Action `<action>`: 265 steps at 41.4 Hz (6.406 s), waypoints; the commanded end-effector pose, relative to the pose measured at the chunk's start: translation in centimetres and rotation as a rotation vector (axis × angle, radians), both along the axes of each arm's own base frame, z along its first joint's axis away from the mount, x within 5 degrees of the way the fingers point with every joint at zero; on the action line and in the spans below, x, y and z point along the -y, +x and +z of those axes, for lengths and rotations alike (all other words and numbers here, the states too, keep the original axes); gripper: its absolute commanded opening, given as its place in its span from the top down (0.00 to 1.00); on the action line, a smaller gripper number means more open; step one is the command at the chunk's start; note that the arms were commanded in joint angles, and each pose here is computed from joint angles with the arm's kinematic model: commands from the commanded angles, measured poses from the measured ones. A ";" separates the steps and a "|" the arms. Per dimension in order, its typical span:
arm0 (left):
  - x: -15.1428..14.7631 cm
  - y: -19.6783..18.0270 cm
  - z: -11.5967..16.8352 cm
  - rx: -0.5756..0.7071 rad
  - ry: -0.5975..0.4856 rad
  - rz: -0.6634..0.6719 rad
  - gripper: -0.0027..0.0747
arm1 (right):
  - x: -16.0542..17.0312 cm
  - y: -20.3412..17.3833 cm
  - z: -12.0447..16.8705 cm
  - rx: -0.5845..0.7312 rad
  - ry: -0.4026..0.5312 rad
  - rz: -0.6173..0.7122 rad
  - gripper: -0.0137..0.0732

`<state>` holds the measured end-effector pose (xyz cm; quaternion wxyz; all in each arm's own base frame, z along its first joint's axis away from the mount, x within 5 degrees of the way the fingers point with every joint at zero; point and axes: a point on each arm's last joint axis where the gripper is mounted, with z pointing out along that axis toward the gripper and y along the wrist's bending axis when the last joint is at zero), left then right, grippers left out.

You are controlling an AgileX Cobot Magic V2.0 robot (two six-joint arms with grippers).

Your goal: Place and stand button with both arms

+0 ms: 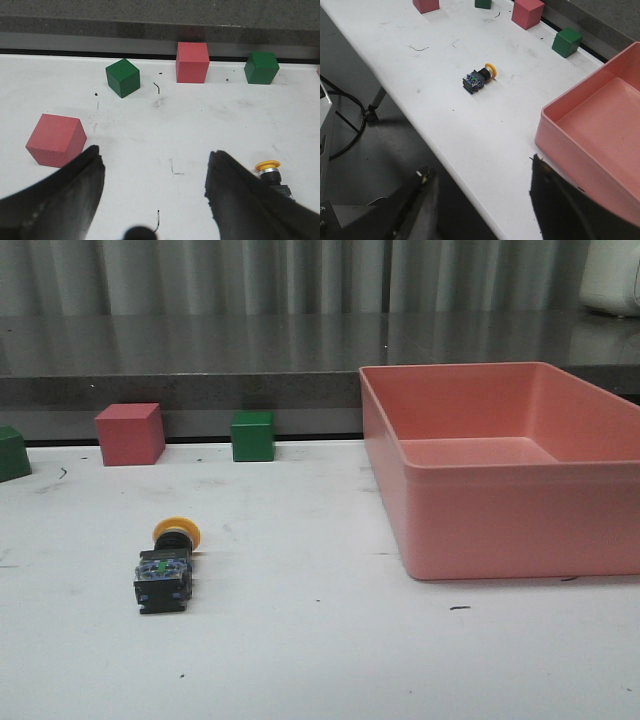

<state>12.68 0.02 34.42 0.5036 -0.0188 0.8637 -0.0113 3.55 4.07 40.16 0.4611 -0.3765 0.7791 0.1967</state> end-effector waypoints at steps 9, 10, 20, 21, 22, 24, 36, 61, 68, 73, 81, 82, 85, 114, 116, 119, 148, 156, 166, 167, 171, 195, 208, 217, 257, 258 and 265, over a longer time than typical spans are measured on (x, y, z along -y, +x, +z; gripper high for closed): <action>0.1 0.1 1.7 0.102 -0.011 -0.008 0.40 | -0.2 0.2 1.1 0.069 0.049 0.005 0.34; 0.1 0.2 1.7 0.104 -0.011 -0.008 0.40 | -0.2 0.2 1.1 0.067 0.048 0.005 0.34; 0.1 0.3 1.6 0.099 -0.011 -0.008 0.40 | -0.2 0.2 1.1 0.067 0.047 0.005 0.34; 0.1 0.3 1.6 0.099 -0.011 -0.008 0.40 | -0.2 0.2 1.1 0.067 0.047 0.005 0.34; 0.1 0.3 1.6 0.099 -0.011 -0.008 0.40 | -0.2 0.2 1.1 0.067 0.047 0.005 0.34; 0.1 0.3 1.6 0.099 -0.011 -0.008 0.40 | -0.2 0.2 1.1 0.067 0.047 0.005 0.34; 0.1 0.3 1.6 0.097 -0.011 -0.008 0.40 | -0.1 0.1 0.8 0.045 0.022 0.006 0.34; 2.2 -0.4 2.9 0.086 0.013 -0.187 0.40 | -0.1 0.1 0.8 0.043 0.021 0.006 0.34; 3.2 -1.3 5.6 0.141 0.003 -0.283 0.40 | -0.1 0.1 0.8 0.043 0.020 0.006 0.34; 4.0 -1.2 6.9 0.145 0.003 -0.348 0.40 | -0.1 0.1 0.8 0.043 0.020 0.006 0.34; 6.5 0.9 6.0 -0.058 0.038 -0.464 0.39 | -0.1 0.1 0.8 0.043 0.020 0.006 0.34; 6.9 1.3 5.8 -0.076 0.037 -0.473 0.39 | -0.1 0.1 0.8 0.043 0.020 0.006 0.34; 8.3 2.6 4.6 -0.151 0.054 -0.510 0.39 | -0.1 0.1 0.8 0.043 0.020 0.006 0.34; 15.6 15.2 -7.9 -0.575 -0.013 -0.305 0.25 | -0.1 0.1 0.8 0.043 0.020 0.006 0.34; 16.0 15.9 -8.3 -0.590 -0.025 -0.283 0.25 | -0.1 0.1 0.8 0.043 0.020 0.006 0.34; 16.6 17.0 -9.2 -0.637 -0.024 -0.242 0.25 | -0.1 0.1 0.8 0.043 0.020 0.006 0.34; 19.1 21.8 -15.4 -0.750 -0.104 -0.068 0.25 | -0.1 0.1 0.8 0.043 0.020 0.006 0.34; 19.1 21.9 -16.1 -0.774 -0.099 -0.055 0.34 | -0.1 0.1 0.8 0.043 0.020 0.006 0.34; 19.2 21.9 -15.8 -0.779 -0.090 -0.054 0.66 | -0.1 0.1 0.8 0.043 0.020 0.006 0.34; 19.1 21.9 -15.9 -0.784 -0.084 -0.053 0.68 | -0.1 0.1 0.8 0.043 0.020 0.006 0.34; 19.0 21.7 -15.9 -0.800 -0.065 -0.047 0.72 | -0.1 0.1 0.8 0.043 0.020 0.006 0.34; 14.7 21.4 -9.0 -0.661 0.044 -0.200 0.72 | -0.1 0.1 0.8 0.043 0.020 0.006 0.34; 10.3 20.8 -4.4 -0.480 0.024 -0.263 0.72 | -0.1 0.1 0.8 0.043 0.020 0.006 0.34; 8.3 17.8 -1.7 -0.182 -0.009 -0.248 0.72 | -0.1 0.1 0.8 0.043 0.020 0.006 0.34; 5.6 9.3 -10.6 0.570 -0.040 -0.246 0.72 | -0.1 0.1 0.8 0.043 0.020 0.006 0.34; 5.6 9.4 -11.0 0.572 -0.041 -0.246 0.72 | -0.1 0.1 0.8 0.043 0.020 0.006 0.34; 5.6 10.7 -12.5 0.636 -0.056 -0.213 0.72 | -0.1 0.1 0.8 0.043 0.020 0.006 0.34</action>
